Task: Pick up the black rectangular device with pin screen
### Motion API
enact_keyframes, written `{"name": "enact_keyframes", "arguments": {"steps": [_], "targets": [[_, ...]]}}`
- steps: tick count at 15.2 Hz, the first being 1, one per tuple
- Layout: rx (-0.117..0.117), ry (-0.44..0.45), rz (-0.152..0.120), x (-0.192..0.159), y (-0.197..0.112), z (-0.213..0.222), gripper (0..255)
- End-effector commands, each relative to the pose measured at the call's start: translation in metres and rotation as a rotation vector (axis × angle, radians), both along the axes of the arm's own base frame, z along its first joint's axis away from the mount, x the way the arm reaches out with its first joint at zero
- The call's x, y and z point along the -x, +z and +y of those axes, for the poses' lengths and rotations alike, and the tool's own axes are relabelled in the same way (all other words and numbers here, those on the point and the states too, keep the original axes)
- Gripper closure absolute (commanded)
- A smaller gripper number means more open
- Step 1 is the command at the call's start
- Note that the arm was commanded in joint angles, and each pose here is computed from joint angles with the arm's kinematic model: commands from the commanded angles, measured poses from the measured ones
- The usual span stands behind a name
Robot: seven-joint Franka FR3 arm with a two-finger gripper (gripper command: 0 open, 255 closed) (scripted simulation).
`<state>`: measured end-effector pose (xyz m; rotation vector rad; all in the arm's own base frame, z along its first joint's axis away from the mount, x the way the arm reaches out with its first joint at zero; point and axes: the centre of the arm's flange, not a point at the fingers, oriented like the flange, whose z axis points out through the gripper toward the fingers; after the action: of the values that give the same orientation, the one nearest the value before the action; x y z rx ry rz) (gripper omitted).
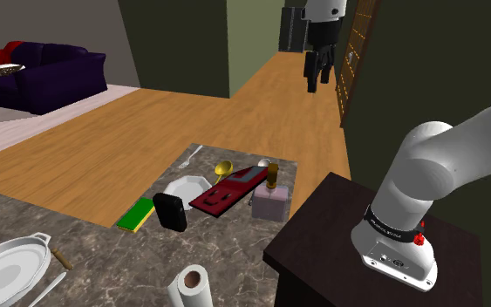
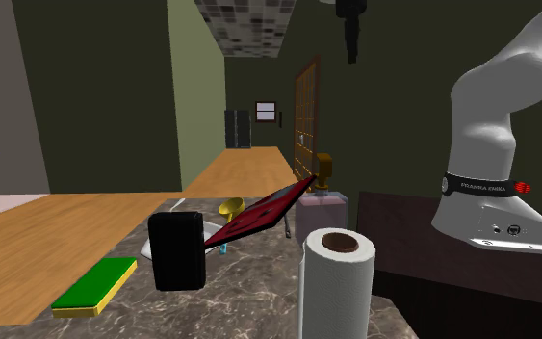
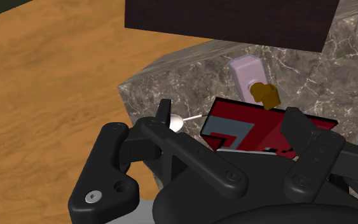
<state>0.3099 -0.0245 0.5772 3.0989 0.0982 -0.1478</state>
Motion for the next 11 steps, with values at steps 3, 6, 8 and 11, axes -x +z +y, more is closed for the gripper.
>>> {"name": "enact_keyframes", "arguments": {"steps": [3, 6, 8, 11], "targets": [[-0.002, 0.012, -0.004, -0.013, -0.015, 0.016, 0], [-0.006, 0.030, -0.010, -0.033, -0.038, 0.040, 0], [-0.008, 0.043, -0.013, -0.046, -0.054, 0.057, 0], [-0.011, 0.061, -0.019, -0.065, -0.076, 0.082, 0]]}}
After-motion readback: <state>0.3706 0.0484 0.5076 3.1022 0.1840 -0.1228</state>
